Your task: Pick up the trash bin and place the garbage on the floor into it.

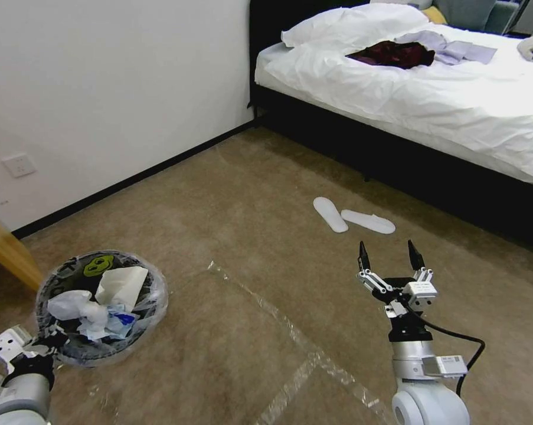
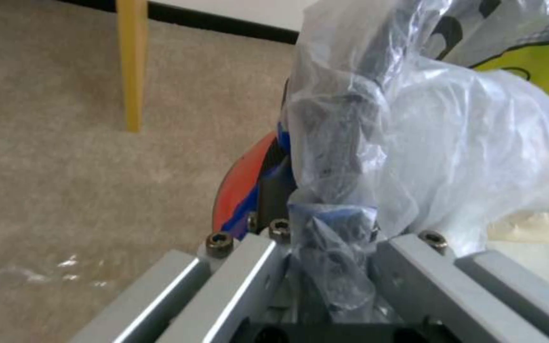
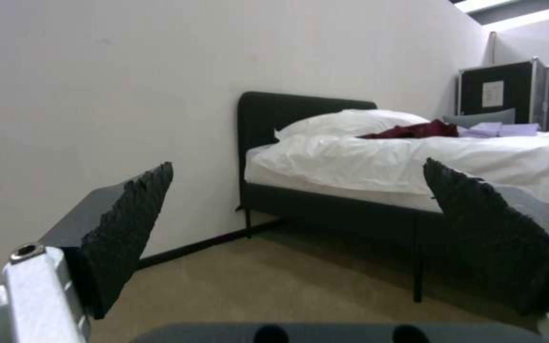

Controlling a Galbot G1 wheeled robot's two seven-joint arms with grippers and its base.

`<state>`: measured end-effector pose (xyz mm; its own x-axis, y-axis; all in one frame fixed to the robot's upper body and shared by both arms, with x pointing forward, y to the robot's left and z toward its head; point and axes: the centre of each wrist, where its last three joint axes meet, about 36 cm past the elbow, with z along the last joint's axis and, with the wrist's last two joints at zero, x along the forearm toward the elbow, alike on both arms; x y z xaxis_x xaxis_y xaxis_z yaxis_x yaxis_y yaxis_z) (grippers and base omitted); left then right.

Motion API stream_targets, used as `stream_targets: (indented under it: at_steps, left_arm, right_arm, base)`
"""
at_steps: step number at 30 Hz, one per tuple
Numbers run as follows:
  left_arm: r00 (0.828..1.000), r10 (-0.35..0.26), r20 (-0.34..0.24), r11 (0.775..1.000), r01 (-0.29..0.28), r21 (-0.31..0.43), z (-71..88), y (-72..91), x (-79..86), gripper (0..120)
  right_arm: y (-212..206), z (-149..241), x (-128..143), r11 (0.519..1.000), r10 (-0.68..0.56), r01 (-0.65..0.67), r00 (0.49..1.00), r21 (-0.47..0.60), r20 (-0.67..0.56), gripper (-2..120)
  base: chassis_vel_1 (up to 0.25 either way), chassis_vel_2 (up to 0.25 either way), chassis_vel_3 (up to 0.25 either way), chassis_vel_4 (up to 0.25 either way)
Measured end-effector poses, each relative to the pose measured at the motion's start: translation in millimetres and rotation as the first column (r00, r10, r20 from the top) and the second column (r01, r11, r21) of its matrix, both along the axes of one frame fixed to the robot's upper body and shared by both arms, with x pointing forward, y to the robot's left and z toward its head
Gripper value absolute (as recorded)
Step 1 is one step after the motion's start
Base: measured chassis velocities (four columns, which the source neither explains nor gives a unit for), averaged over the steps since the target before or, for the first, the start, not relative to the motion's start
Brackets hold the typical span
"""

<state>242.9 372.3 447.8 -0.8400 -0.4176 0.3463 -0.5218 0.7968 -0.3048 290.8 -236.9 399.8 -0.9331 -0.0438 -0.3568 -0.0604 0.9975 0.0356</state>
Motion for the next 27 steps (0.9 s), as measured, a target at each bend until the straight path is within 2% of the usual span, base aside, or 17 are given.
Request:
stream_targets:
  at_steps: [27]
  left_arm:
    - [1.000, -0.002, -0.006, 1.000, 0.002, 0.004, -1.4, 1.0, 1.1, 1]
  right_arm:
    - [4.4, -4.1, 1.6, 1.000, 0.010, -0.010, 1.000, -0.003, -0.006, 100]
  base:
    - [-0.185, 0.184, 0.188, -0.185]
